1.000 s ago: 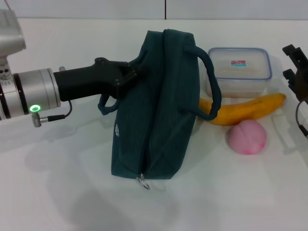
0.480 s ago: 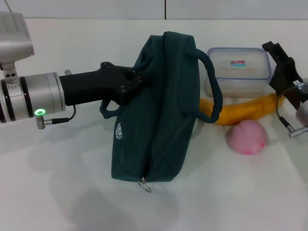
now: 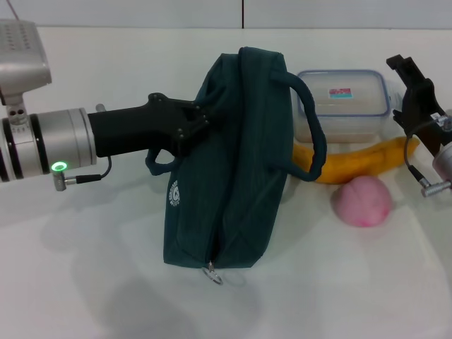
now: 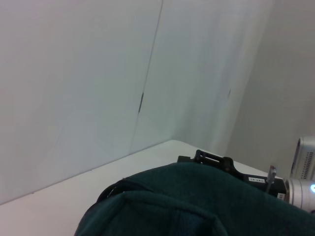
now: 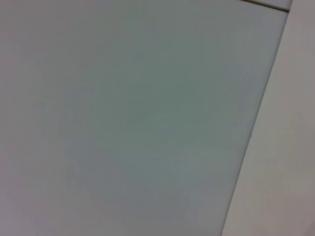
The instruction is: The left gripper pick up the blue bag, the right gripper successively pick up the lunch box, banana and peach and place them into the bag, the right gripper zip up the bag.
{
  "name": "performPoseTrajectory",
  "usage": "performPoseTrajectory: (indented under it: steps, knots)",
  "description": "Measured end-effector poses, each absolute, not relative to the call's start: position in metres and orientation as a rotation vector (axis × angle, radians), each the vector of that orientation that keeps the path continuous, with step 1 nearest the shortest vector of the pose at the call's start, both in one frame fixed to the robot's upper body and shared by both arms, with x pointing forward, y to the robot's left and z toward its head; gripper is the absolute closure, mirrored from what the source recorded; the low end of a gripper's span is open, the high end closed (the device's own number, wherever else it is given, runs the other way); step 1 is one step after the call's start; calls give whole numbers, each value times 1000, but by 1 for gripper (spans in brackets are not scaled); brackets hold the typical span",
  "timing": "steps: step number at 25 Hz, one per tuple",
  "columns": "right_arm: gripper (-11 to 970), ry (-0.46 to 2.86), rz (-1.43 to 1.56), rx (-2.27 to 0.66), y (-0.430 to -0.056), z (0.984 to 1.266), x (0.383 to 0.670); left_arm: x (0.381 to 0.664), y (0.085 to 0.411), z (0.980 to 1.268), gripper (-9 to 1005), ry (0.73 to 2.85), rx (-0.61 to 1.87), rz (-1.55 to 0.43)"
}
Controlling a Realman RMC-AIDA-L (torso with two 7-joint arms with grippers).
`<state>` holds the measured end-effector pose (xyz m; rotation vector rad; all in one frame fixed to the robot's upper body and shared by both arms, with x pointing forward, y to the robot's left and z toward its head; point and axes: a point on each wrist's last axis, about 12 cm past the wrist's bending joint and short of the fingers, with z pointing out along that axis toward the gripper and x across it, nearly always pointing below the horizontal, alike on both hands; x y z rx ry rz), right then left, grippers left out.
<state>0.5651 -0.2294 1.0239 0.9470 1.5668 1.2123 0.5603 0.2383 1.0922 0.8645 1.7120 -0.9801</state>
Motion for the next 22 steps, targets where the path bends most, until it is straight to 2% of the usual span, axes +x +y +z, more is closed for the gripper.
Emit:
performPoseTrajectory:
  steps: [20,22]
  knots:
    - [106,1583,1223,934,-226,1025,567,559,236,1089,953,1703,879,-981]
    - [191,1587,1212,917,-226,1025,566,558,236,1087,953,1700,883,-979]
